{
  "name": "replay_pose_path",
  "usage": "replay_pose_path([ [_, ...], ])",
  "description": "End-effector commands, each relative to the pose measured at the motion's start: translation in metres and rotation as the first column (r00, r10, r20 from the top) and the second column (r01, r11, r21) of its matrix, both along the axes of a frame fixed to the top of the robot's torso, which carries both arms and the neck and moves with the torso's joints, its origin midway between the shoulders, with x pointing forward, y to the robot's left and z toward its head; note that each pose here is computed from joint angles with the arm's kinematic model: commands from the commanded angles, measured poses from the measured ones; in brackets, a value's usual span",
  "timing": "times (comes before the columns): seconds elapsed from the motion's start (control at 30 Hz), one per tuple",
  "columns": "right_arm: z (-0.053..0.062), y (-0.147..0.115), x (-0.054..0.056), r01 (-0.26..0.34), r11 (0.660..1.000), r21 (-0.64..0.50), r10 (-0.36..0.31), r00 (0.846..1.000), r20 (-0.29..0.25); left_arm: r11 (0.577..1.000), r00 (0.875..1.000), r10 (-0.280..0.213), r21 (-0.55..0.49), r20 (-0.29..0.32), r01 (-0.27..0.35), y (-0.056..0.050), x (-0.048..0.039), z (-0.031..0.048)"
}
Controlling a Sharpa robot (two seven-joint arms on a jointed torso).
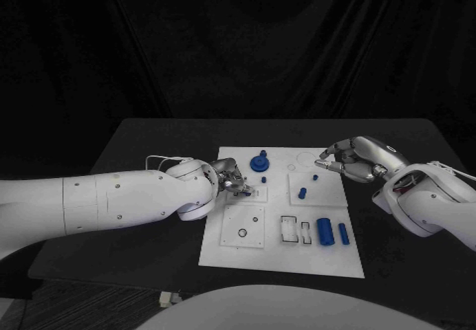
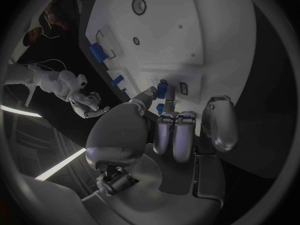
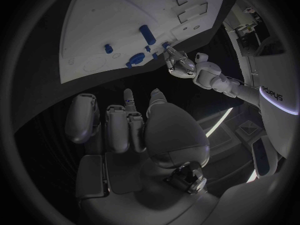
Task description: Assemble the parts on the task board
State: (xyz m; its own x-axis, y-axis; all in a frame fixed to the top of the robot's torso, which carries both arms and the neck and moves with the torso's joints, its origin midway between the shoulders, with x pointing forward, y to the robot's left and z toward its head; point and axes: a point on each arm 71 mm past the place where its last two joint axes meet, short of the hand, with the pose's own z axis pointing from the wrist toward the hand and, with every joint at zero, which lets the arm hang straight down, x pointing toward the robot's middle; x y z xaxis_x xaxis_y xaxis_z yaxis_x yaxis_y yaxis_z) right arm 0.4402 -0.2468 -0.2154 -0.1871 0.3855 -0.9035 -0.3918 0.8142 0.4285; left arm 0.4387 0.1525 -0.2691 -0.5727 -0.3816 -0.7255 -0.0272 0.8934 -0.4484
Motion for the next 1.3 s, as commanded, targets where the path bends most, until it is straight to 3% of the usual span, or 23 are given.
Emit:
replay_pose_path([
  [0.03,-0.0018,-0.0004,-0.0002,0.01,1.0,-0.006,-0.01,1.0,-0.011,1.0,1.0,-0.009,-0.001,-0.008,0.009,-0.0012,-0.0016,-0.0007],
  [1.3,-0.0028,-0.0016,0.0005,0.014,1.0,-0.009,-0.014,1.0,-0.014,0.999,0.999,-0.038,-0.004,-0.018,0.038,-0.0038,-0.002,-0.0015],
])
